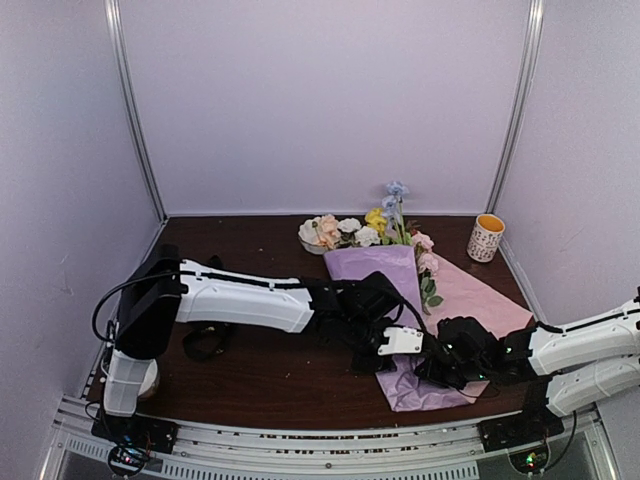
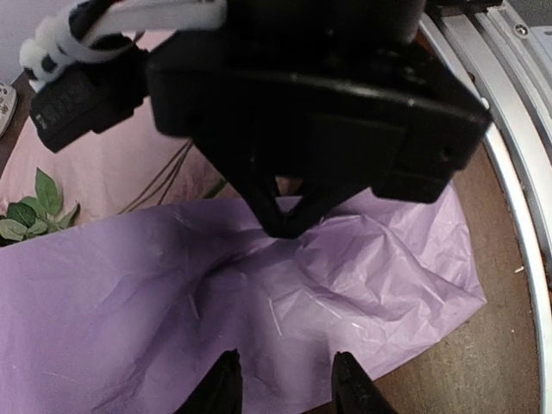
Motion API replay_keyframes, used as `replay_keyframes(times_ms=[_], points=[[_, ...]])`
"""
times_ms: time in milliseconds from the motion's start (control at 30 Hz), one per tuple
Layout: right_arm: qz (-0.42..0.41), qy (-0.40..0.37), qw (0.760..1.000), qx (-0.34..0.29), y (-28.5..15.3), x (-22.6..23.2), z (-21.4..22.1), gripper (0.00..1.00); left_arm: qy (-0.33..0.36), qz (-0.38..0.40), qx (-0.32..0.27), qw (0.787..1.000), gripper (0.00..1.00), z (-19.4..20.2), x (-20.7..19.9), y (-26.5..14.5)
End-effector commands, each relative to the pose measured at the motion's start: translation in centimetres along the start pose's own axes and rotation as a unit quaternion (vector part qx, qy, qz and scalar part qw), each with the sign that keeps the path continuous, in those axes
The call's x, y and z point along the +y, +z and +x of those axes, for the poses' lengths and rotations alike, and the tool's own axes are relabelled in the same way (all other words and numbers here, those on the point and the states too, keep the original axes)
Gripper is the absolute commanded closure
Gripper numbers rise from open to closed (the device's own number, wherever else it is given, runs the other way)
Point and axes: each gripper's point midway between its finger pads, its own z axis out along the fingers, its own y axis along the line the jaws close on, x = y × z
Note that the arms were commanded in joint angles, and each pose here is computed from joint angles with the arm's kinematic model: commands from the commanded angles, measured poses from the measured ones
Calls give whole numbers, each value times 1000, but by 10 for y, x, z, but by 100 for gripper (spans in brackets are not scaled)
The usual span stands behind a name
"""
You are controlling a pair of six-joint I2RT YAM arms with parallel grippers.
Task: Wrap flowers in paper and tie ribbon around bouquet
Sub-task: Press the fold line on the 2/3-folded wrapping paper.
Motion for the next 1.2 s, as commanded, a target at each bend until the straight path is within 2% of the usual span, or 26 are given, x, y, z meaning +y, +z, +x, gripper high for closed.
replay_keyframes(times_ms=[0,100,200,267,333,400,467,600,767,900,1033,1100,1167], points=[[56,5,998,27,4,-36,17,100,-68,-28,-10,997,61,7,29,-3],[53,7,998,31,6,-34,19,100,-170,-70,-46,982,59,13,78,-42],[58,-1,998,38,8,-35,21,100,-279,-125,-64,950,53,41,125,-81],[61,-5,997,43,10,-34,22,100,-376,-140,-65,914,41,73,147,-96],[60,-10,997,50,12,-31,24,100,-463,-132,-66,874,36,108,160,-100],[62,-14,996,55,14,-31,25,100,-519,-124,-72,843,34,138,169,-97],[62,-15,996,57,15,-30,26,100,-546,-129,-77,824,30,157,178,-95],[66,-17,996,63,18,-32,28,100,-568,-111,-95,810,24,167,190,-83],[65,-18,995,69,22,-29,29,100,-583,-67,-124,800,23,163,203,-62],[66,-17,995,76,25,-28,32,100,-600,-46,-127,789,25,166,203,-43],[63,-15,995,81,28,-25,33,100,-606,-35,-125,785,33,169,204,-31],[60,-17,995,81,28,-21,32,100,-608,-32,-122,784,42,171,205,-28],[53,-19,995,82,27,-14,31,100,-612,-36,-121,781,57,175,207,-28]])
